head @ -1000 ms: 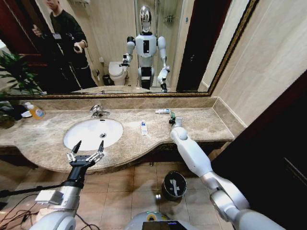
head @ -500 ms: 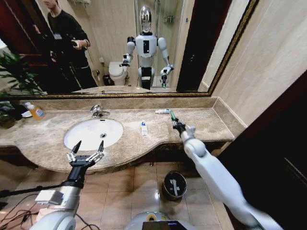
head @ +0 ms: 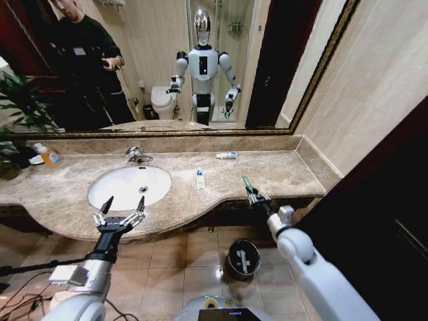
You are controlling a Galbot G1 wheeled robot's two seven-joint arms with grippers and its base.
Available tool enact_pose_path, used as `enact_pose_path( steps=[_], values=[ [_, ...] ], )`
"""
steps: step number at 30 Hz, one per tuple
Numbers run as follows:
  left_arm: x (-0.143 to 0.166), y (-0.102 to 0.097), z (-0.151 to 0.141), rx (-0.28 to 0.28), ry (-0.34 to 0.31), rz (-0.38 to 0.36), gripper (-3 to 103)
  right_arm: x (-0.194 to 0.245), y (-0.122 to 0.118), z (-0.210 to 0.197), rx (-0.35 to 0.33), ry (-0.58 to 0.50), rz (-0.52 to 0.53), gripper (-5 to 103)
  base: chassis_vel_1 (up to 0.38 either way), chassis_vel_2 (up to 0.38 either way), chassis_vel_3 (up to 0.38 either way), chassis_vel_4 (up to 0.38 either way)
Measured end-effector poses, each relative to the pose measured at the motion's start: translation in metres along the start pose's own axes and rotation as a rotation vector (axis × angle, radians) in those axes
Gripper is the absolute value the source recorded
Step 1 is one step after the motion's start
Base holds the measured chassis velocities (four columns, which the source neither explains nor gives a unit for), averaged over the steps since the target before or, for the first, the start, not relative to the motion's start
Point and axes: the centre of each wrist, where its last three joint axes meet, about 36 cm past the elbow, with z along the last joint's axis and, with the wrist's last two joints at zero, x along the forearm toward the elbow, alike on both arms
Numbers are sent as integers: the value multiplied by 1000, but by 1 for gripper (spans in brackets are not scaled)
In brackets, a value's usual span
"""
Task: Pick up the trash from the sink and place it in the trash bin.
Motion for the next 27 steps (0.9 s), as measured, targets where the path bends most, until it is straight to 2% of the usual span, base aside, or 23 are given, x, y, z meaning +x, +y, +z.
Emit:
enact_pose_path(
  steps=[4,11,17,20,22,27],
  values=[
    [0,0,0,0,0,0,100,16,8,12,-14,-17,24,21,0,0,0,0],
    [0,0,0,0,0,0,100,51,-17,24,-8,-56,48,21,0,0,0,0],
    [0,0,0,0,0,0,100,71,-16,41,-32,-45,23,21,0,0,0,0],
    [0,0,0,0,0,0,100,81,-14,78,-40,-14,2,21,0,0,0,0],
    [0,0,0,0,0,0,100,82,-14,87,-45,3,-1,21,0,0,0,0],
    [0,0,0,0,0,0,100,69,-26,146,-68,130,-8,21,0,0,0,0]
  ],
)
